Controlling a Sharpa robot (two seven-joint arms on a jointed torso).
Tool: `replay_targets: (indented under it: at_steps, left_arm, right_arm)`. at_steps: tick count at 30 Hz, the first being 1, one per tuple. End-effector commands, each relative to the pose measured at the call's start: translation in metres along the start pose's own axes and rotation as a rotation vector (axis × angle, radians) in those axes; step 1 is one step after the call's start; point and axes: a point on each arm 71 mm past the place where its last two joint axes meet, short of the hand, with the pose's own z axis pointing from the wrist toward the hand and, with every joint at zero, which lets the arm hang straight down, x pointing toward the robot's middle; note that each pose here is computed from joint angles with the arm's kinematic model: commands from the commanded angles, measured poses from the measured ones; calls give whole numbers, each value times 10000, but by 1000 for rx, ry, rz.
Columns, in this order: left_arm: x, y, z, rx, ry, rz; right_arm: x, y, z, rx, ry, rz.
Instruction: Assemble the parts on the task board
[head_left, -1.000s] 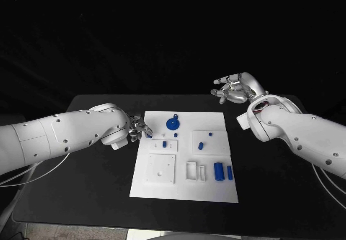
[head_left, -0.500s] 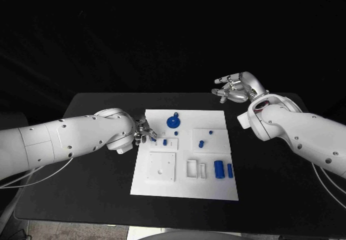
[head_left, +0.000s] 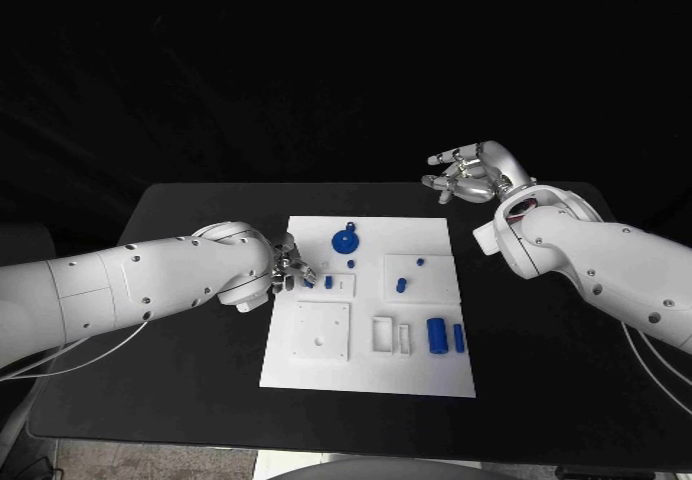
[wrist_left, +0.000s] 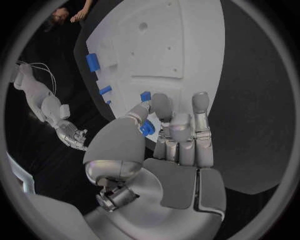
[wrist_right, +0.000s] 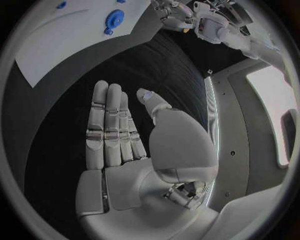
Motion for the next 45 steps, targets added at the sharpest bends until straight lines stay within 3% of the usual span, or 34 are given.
replay_targets:
  at_steps: [1, 27, 45]
  left_arm:
    - [2, -23, 7, 1, -14, 14]
    - [23, -3, 38, -9, -53, 24]
    - [88, 15, 59, -21, -25, 38]
  right_arm:
    - [11, 6, -1, -9, 13, 2]
    - [10, -4, -4, -5, 15, 1]
    - [6, -12, -6, -3, 17, 0]
